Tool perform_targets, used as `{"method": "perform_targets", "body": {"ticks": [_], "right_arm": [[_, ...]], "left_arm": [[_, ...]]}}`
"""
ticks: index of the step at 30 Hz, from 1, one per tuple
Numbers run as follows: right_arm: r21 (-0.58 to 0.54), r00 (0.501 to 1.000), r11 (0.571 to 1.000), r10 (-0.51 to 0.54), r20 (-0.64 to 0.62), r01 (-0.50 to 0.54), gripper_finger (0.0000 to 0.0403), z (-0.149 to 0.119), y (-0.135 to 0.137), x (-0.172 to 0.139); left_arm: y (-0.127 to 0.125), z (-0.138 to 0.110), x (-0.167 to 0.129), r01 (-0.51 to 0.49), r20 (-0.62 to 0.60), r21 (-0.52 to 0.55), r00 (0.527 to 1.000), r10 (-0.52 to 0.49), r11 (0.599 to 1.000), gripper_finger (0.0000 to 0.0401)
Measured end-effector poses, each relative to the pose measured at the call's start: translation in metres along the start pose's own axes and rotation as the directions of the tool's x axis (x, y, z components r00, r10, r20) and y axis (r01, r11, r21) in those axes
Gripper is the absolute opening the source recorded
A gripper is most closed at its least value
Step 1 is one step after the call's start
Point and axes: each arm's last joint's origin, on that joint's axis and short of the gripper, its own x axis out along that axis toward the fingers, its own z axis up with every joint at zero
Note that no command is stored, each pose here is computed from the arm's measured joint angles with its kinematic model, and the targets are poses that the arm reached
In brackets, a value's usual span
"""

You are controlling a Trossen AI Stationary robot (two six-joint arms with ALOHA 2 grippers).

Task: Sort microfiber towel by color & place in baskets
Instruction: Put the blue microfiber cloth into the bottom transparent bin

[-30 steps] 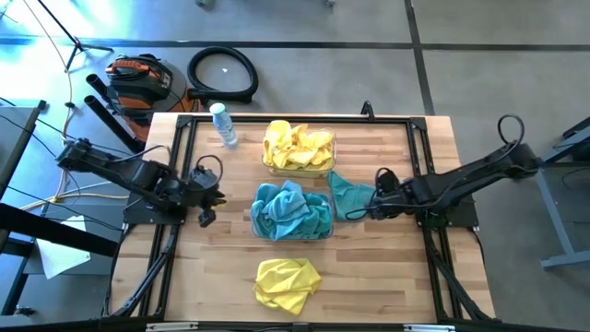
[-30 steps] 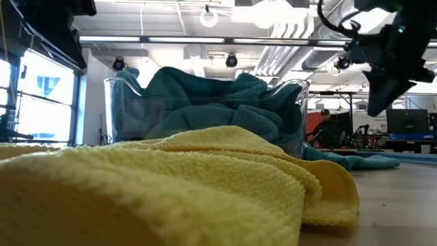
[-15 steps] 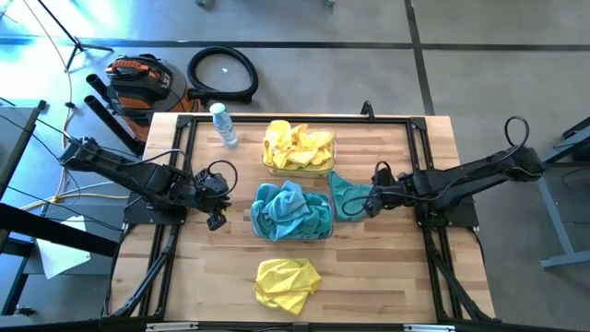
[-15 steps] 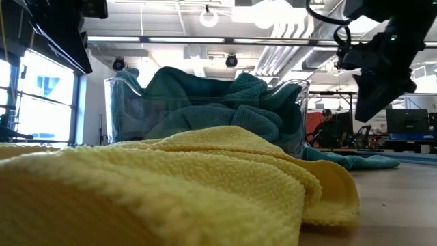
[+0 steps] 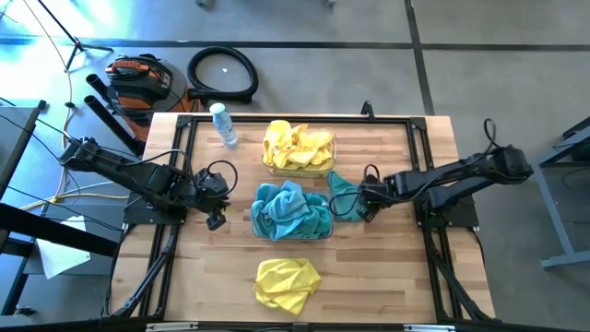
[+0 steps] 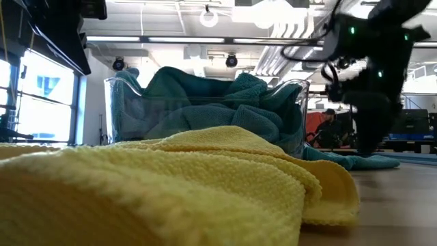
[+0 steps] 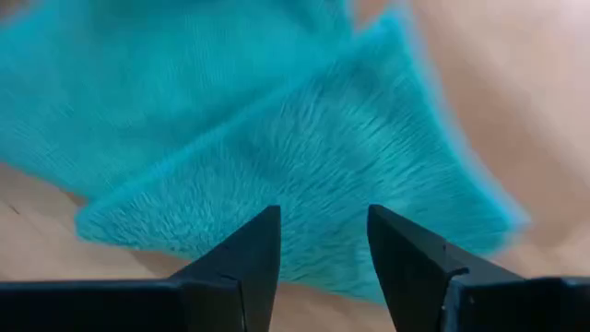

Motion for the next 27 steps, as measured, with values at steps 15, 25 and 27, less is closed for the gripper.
{"method": "perform_targets", "body": {"ticks": [15,25,27], "right_arm": [[0.140,0.999,0.989,0.046,-0.017,-0.044,0.0018,-0.015,-0.007,0.021],[0.226,0.989,0.964,-0.127,-0.076,0.141,0.0006,-0.008,0.014,-0.037],[0.249,0.990,0.958,-0.136,-0.034,0.140,0.0006,-0.004,0.025,-0.060]], "left_arm": [[0.002,-0.003,0.000,-0.025,-0.026,0.076,0.999,0.027,0.997,0.0074],[0.023,-0.019,-0.017,-0.077,-0.106,0.172,0.990,0.096,0.982,0.0074],[0.028,-0.021,-0.024,-0.056,-0.073,0.176,0.995,0.070,0.983,0.0074]]}}
